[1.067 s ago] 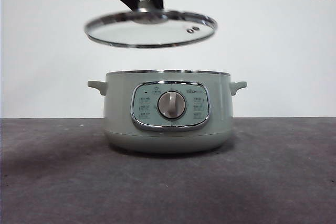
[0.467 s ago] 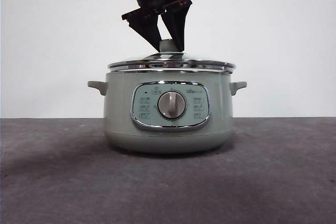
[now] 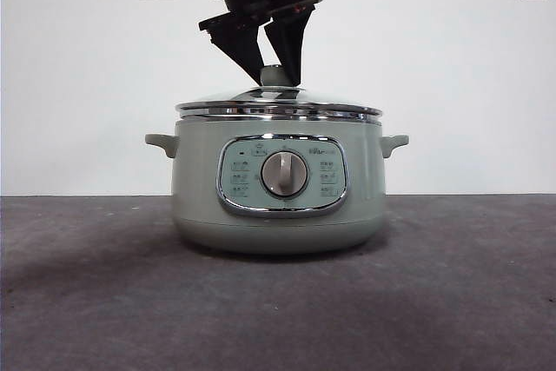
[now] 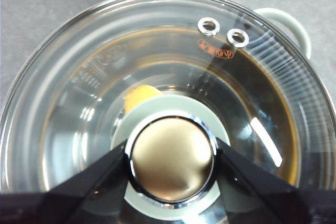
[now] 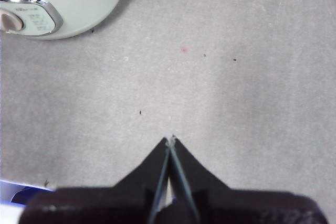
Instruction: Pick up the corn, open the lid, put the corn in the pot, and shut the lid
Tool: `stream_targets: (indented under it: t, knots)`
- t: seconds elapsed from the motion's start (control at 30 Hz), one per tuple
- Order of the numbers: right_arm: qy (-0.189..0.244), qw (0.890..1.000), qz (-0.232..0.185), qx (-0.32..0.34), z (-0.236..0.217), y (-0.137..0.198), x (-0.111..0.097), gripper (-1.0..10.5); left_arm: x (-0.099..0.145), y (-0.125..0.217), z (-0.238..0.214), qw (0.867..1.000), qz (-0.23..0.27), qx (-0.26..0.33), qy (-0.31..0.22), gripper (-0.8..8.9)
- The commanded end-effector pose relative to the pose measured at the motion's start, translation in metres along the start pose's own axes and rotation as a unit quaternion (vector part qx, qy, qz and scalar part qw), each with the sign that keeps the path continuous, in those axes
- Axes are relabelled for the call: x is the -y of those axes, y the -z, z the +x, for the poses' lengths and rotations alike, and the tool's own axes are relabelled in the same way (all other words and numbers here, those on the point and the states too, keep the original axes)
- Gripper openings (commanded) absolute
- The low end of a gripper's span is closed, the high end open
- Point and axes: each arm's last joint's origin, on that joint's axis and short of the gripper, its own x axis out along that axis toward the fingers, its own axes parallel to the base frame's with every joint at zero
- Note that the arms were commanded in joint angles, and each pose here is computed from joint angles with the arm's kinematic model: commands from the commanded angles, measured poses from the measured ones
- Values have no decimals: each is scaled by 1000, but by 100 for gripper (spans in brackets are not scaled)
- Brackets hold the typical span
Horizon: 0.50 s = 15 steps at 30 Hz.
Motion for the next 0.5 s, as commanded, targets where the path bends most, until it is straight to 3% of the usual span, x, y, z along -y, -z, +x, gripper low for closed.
stream_targets:
  t: [0.03,0.5]
  knots:
    - [3,1000,3,-3,2,1,-1,-16,-5,-3,-3,1000,-7,16,-6,-12]
    - [2,1000,4,-1,2,1,-1,-16,0,5,33,999,-1,-39,31,-12]
